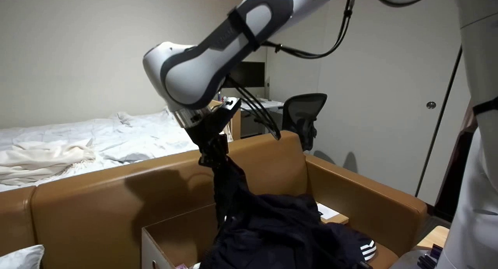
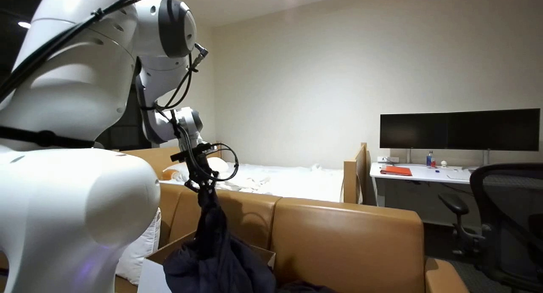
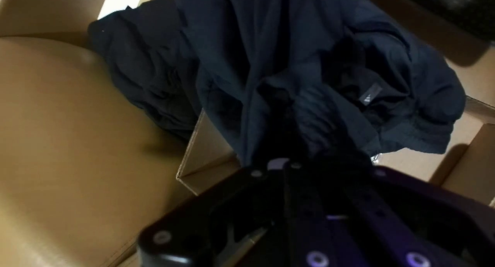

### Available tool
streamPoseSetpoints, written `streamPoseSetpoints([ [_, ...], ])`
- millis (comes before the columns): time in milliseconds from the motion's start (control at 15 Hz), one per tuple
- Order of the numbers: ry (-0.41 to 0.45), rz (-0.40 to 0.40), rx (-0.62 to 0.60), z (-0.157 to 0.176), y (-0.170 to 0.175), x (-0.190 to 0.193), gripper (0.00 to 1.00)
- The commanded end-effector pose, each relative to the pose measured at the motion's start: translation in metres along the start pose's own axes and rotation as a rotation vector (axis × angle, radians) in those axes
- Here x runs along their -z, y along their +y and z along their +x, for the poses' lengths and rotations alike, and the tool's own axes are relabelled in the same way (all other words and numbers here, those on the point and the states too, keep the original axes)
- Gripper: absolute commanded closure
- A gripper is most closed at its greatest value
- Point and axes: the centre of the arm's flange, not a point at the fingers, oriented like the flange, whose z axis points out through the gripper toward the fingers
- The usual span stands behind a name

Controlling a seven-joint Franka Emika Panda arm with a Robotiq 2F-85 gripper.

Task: Put the black trousers in the box

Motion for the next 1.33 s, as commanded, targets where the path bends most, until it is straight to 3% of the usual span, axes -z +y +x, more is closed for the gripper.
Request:
streamPoseSetpoints([
  [0,-0.007,0.005,-0.012,0.021,0.019,-0.030,0.99],
  [467,-0.101,0.086,-0.056,0.027,0.043,-0.132,0.99],
  [867,-0.218,0.196,-0.045,0.019,-0.004,-0.225,0.99],
  [1267,-0.290,0.228,-0.008,0.014,-0.031,-0.257,0.99],
])
